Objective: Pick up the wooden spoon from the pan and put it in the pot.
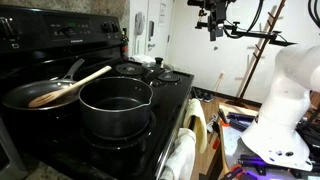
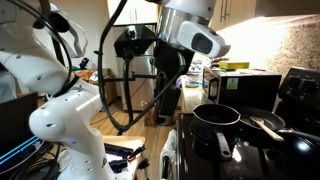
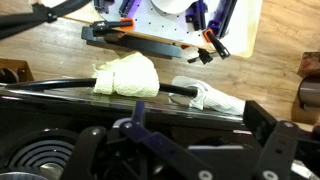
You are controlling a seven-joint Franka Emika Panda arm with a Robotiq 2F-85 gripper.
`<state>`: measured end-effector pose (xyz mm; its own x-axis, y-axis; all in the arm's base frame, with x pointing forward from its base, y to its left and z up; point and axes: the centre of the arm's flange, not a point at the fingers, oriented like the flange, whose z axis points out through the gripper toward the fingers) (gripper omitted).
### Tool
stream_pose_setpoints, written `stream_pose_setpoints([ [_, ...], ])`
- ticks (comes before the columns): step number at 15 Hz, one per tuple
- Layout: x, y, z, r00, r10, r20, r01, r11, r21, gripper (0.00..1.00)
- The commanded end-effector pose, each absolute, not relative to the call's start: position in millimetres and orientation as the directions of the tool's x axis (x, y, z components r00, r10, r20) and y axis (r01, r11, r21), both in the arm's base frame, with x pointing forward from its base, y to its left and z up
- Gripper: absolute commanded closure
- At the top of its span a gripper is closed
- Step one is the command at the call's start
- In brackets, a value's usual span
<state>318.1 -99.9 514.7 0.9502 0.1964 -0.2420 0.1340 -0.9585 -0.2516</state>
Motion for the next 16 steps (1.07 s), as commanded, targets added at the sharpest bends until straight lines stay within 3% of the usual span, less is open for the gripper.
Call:
stream_pose_setpoints([
  [1,318,-100,515,0.950,0.196,-0.242,0.134,-0.959,-0.252,0.00],
  [10,318,-100,515,0.950,0.196,-0.242,0.134,-0.958,-0.252,0.00],
  [16,368,-89,506,0.965,0.261,-0.007,0.256,-0.952,-0.166,0.00],
])
